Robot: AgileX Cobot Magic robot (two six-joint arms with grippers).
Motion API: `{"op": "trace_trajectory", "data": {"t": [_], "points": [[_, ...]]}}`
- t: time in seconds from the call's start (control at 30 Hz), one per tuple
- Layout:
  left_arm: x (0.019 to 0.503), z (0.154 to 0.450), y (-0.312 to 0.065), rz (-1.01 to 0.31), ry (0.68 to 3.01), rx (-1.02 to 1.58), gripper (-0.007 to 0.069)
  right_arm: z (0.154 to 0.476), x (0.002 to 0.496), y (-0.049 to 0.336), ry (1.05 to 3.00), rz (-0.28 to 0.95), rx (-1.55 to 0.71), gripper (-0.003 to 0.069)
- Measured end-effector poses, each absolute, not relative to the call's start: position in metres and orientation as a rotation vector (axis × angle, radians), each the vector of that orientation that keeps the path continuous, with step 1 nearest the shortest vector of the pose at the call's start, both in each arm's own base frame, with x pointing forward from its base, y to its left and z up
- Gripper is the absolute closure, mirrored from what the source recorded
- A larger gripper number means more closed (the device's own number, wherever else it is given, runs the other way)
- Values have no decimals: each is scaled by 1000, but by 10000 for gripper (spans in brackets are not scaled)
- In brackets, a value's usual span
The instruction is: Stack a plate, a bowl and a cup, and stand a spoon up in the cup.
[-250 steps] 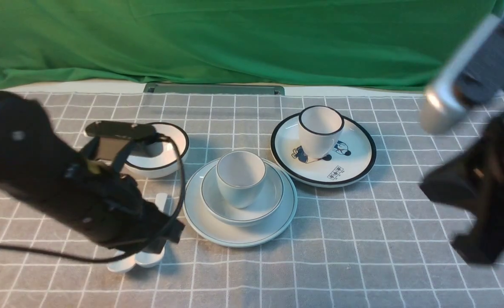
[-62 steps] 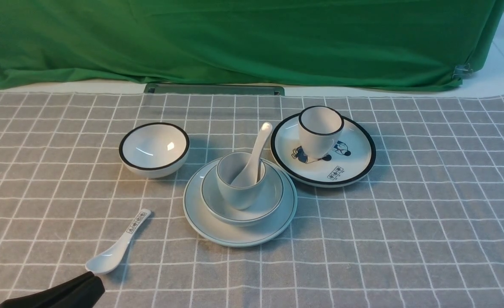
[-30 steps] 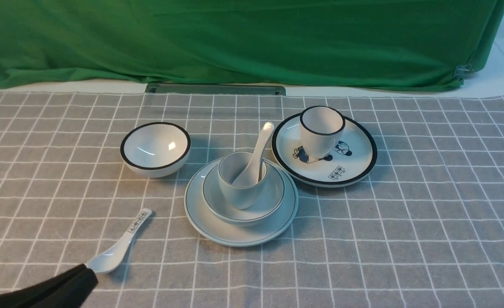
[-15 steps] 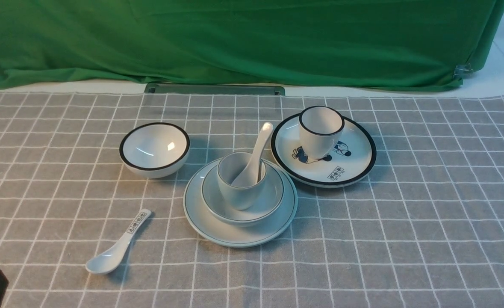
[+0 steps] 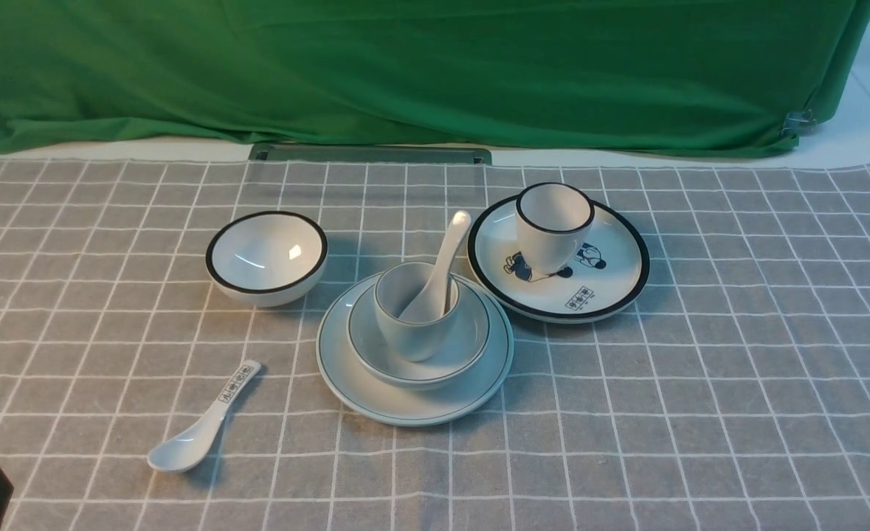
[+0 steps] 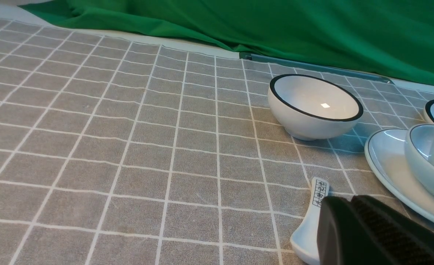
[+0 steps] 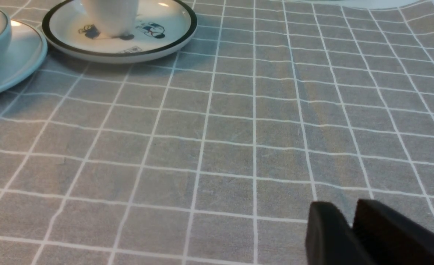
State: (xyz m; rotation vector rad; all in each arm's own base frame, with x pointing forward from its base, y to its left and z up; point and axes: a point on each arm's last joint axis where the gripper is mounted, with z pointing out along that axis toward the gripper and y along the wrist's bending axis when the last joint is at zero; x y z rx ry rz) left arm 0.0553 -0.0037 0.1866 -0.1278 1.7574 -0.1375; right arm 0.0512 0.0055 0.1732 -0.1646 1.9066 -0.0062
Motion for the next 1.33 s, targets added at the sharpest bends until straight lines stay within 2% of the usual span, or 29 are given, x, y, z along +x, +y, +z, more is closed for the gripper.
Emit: {"op": "trace_trajectory", "data": {"t": [1.33], "points": [[55, 187, -4, -138, 1757, -129, 608, 173, 51, 5, 1905, -4, -161, 445]]}}
